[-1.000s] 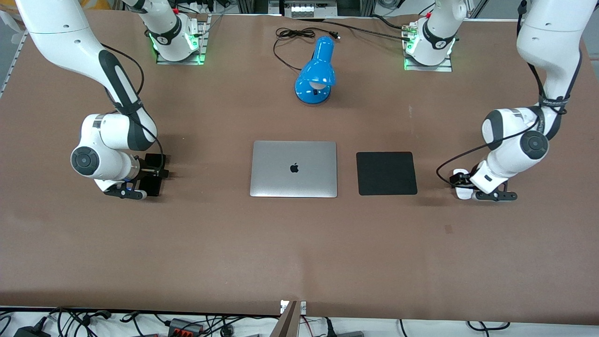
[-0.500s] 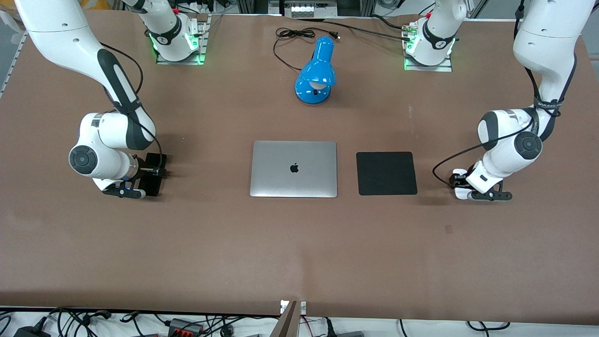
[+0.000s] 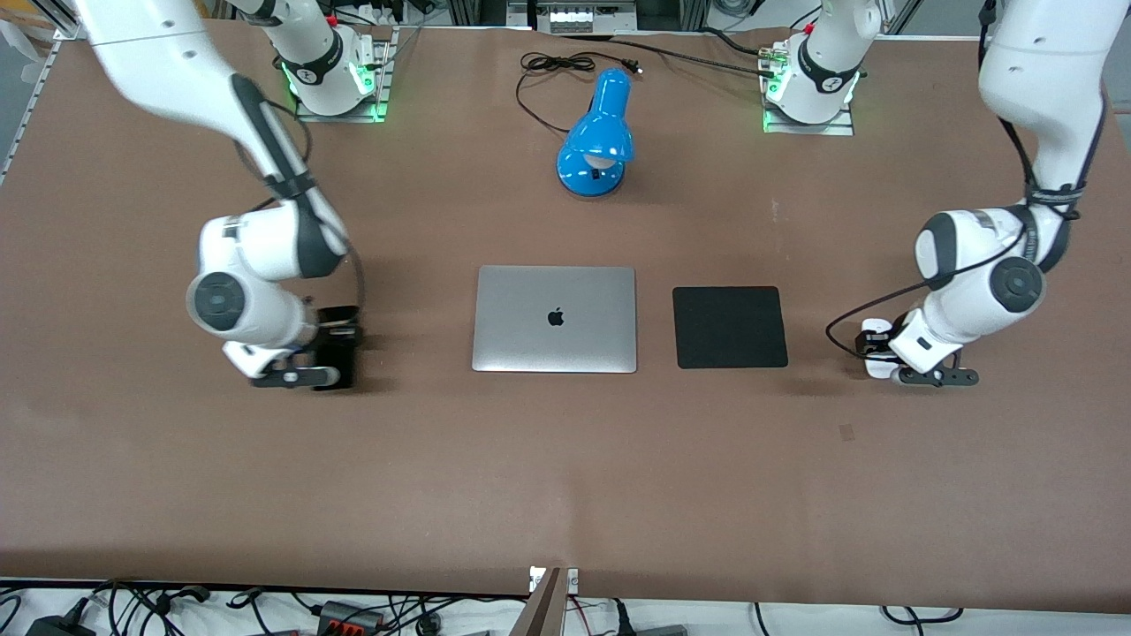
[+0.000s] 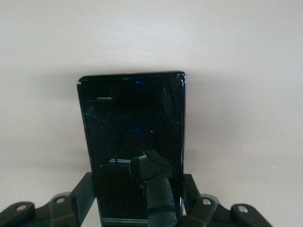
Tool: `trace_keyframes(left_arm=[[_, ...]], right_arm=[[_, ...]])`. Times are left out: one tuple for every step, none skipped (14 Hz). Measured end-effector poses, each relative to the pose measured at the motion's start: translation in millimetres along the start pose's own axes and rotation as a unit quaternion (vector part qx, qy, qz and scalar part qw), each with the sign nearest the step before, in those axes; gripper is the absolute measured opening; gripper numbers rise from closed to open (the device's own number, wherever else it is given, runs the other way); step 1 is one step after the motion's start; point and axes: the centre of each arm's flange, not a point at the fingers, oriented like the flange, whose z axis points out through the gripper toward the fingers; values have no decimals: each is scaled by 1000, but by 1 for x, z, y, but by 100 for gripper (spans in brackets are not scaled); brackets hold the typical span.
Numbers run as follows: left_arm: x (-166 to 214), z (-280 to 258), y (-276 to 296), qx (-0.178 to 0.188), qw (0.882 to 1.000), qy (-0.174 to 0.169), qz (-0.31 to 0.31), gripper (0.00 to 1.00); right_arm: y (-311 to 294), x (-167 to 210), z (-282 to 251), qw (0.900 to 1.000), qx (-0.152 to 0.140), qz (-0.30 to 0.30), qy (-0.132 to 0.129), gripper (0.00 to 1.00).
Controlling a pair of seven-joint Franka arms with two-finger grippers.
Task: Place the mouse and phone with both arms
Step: 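Grasp the phone with the right gripper while the left gripper grasps the mouse, then set the phone beside the laptop while the left gripper carries the mouse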
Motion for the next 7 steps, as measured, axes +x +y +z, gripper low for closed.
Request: trace_keyframes(left_arm=[[7,-21,7,-3,1000,-19,6,62],[13,-41,19,-7,999,-40,16,62],[17,-58,38,-12,998,-56,28,62],[18,-68,64,-18,997,-63,35,62],[17,-71,90,-23,997,-66,38,62],[14,-70,117,-27,996,-69,38,62],[11,-67,143,-31,996,-73,29,62]], right_arm=[[-22,-2,-1,1000,1,-12,-3,78],[-38,-4,3,1000,3,-18,-7,78],[-46,-6,11,1000,6,-20,-13,78],[-47,-7,20,1000,6,-20,-19,78],[-47,-7,28,1000,6,-19,-23,78],[-47,-7,34,1000,5,-18,-25,78],[-48,-7,38,1000,5,-9,-27,78]])
